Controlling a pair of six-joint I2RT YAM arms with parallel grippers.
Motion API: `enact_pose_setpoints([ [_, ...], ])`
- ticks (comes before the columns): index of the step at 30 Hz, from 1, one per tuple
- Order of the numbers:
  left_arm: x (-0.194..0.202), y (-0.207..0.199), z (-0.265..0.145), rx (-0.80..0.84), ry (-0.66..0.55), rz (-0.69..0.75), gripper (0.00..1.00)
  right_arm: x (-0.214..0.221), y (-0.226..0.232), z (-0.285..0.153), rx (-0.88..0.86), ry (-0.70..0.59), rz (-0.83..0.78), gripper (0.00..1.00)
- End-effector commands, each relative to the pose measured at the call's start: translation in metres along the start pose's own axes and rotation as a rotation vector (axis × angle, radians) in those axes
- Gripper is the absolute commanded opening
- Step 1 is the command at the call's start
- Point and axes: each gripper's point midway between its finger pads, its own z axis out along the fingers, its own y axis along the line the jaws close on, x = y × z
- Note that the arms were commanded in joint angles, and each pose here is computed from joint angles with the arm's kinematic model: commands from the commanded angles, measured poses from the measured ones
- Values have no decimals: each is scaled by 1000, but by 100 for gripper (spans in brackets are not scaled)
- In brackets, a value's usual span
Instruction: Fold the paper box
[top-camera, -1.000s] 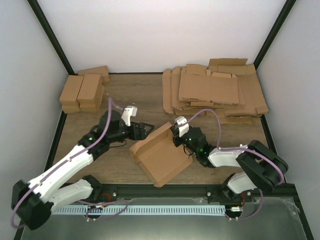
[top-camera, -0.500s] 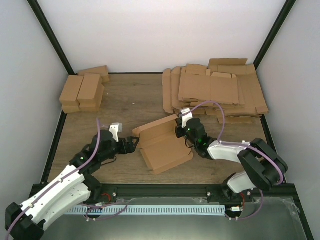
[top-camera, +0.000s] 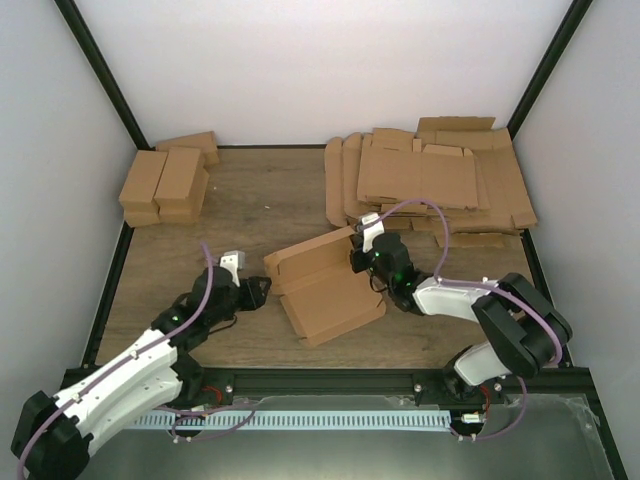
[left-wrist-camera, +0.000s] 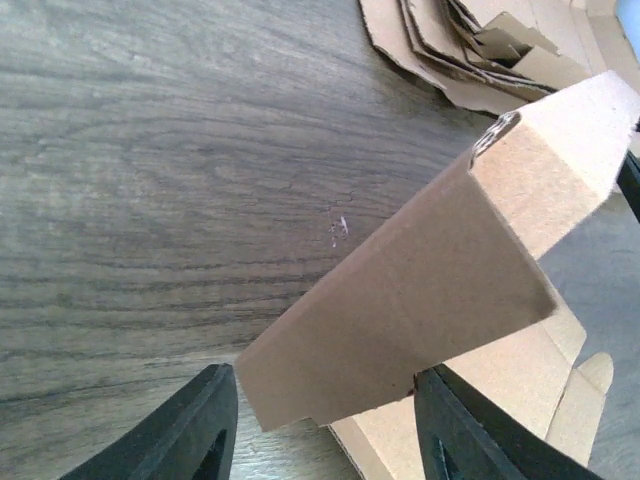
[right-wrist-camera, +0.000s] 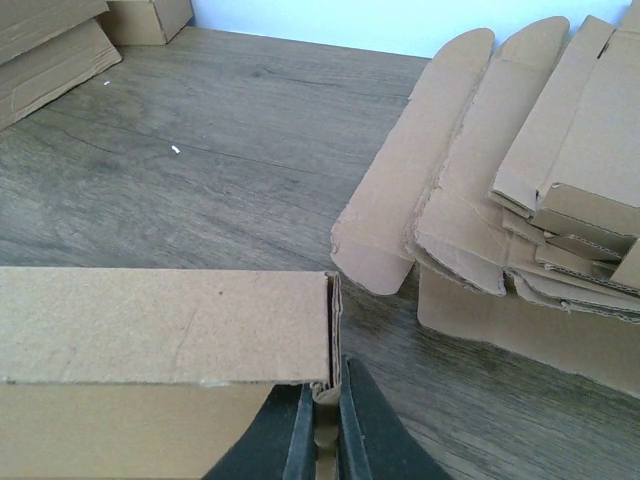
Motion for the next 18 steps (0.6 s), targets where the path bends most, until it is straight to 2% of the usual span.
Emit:
enact_pose_setpoints([
  [1, -9, -11, 5, 24, -18, 27, 48, 13, -5, 7, 19, 65, -8, 4],
  [4, -13, -15, 4, 5, -27, 35, 41, 14, -4, 9, 15, 70, -7, 4],
  [11, -12, -8, 9, -111, -27, 51, 35, 15, -2, 11, 4, 75, -10, 6],
  [16, -11, -8, 17, -179, -10, 80, 14, 18, 1, 13, -12, 81, -15, 10],
  [18, -14, -6, 15, -219, -20, 63, 5, 21, 3, 15, -24, 89, -19, 15],
])
